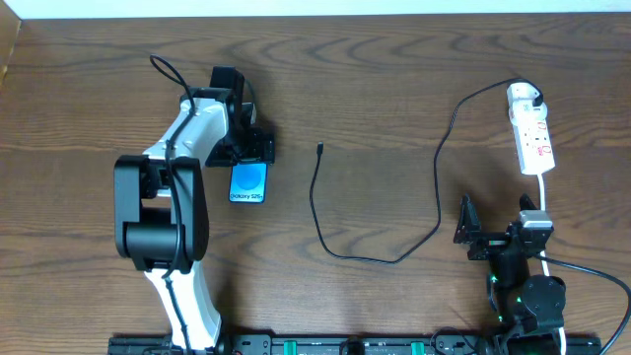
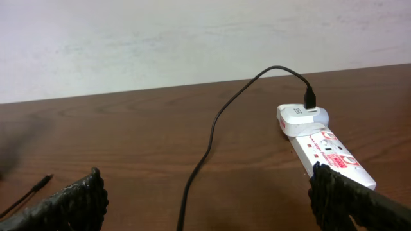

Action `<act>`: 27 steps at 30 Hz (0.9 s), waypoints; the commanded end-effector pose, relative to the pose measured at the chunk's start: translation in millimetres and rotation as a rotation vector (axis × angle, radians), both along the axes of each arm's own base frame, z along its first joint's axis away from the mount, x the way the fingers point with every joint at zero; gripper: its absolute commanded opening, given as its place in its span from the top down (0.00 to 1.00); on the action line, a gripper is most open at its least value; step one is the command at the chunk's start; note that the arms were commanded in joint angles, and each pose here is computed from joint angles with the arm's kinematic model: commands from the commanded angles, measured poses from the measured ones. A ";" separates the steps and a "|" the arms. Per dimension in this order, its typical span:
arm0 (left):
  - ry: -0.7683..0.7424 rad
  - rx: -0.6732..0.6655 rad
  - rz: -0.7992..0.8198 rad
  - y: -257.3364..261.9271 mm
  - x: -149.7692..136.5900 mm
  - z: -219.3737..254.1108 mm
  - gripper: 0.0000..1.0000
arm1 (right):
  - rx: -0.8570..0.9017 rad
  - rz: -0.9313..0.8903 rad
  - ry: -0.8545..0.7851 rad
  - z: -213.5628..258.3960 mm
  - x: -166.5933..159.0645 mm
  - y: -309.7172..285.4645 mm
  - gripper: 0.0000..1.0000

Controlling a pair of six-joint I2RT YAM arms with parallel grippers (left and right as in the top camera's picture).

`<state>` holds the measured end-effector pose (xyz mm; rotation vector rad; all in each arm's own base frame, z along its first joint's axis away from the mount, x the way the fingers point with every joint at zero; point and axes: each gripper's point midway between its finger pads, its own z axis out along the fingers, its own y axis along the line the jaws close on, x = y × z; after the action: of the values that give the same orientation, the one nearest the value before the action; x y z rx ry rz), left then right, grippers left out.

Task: Plug charger to phone and switch on socket
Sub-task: 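Lower the open left gripper around the phone's top end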

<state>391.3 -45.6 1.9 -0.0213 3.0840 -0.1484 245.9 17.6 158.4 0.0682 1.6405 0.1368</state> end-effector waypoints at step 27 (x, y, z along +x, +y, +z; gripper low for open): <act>0.087 0.026 0.005 -2.9 -28.5 -32.4 0.02 | -0.003 -0.004 0.002 -0.9 -0.1 -1.3 0.01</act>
<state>389.1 -45.6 -2.0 -0.0002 3.0653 -0.0893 245.9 17.6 158.4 0.0682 1.6405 0.1368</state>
